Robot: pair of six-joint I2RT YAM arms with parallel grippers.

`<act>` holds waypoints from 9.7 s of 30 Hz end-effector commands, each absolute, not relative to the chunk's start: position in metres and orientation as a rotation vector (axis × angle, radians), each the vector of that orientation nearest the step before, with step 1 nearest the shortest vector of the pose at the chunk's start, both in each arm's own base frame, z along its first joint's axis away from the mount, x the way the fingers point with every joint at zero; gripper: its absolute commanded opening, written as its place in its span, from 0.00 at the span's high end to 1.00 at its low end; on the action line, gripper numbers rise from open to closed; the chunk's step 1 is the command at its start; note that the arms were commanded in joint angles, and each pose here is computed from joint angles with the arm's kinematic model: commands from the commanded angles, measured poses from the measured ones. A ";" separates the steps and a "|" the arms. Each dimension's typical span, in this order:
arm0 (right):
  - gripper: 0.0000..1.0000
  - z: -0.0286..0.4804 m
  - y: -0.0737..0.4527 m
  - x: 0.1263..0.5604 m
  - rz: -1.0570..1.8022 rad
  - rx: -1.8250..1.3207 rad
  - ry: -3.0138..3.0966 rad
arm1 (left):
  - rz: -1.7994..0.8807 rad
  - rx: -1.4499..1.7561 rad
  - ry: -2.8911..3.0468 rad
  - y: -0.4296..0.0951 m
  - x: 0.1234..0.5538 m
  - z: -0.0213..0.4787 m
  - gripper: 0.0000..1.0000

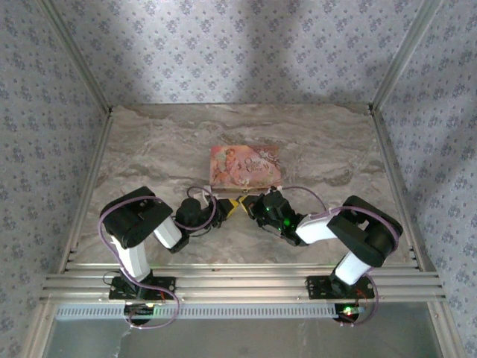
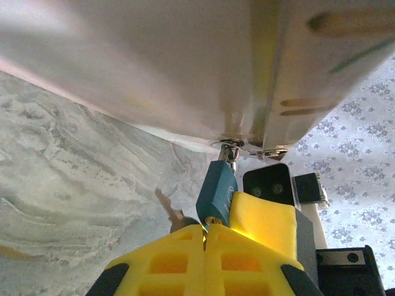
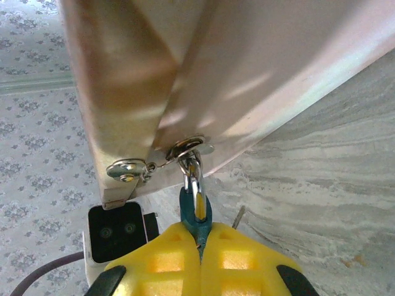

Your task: Unlock the padlock with the key

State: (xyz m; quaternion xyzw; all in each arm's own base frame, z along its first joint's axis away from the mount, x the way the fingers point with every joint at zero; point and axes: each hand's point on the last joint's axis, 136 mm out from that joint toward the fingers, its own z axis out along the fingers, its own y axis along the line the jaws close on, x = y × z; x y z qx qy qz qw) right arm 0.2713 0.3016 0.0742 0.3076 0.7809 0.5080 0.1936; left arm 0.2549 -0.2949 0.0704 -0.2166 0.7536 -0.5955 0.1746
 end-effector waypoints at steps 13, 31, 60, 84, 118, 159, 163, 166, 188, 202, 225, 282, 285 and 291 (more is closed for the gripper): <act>1.00 0.070 0.314 0.240 1.467 0.677 2.459 | -1.222 0.414 2.036 -0.323 0.233 0.091 1.00; 0.81 0.081 0.283 0.238 1.307 0.635 2.507 | -0.627 0.868 1.952 -0.325 0.217 0.067 1.00; 0.40 0.088 0.285 0.266 1.295 0.690 2.349 | -1.040 0.370 2.137 -0.303 0.235 0.079 1.00; 0.43 0.052 0.304 0.256 1.244 0.680 2.487 | -0.998 0.389 2.125 -0.290 0.224 0.065 1.00; 1.00 0.054 0.329 0.267 1.140 0.537 2.539 | -1.039 0.433 2.074 -0.286 0.229 0.083 1.00; 1.00 0.069 0.340 0.251 1.245 0.599 2.581 | -0.175 1.164 1.719 -0.318 0.223 0.058 1.00; 0.99 0.070 0.341 0.251 1.246 0.586 2.586 | -0.199 1.136 1.714 -0.323 0.223 0.061 1.00; 0.91 0.073 0.338 0.252 1.249 0.590 2.561 | -0.353 1.023 1.787 -0.319 0.226 0.068 1.00; 0.39 0.091 0.284 0.268 1.177 0.723 2.359 | -0.933 0.461 1.993 -0.290 0.245 0.082 1.00; 0.44 0.074 0.299 0.273 1.225 0.746 2.346 | -1.204 0.260 2.000 -0.293 0.251 0.093 1.00; 0.49 0.066 0.315 0.284 1.277 0.767 2.365 | -1.213 0.335 2.021 -0.294 0.244 0.088 1.00; 1.00 0.059 0.327 0.290 1.398 0.901 2.222 | -1.480 -0.611 2.208 -0.253 0.248 0.092 0.70; 1.00 0.057 0.327 0.289 1.395 0.903 2.226 | -1.480 -0.640 2.174 -0.251 0.253 0.094 0.69; 1.00 0.058 0.329 0.289 1.404 0.902 2.223 | -1.494 -0.649 2.157 -0.255 0.259 0.096 0.69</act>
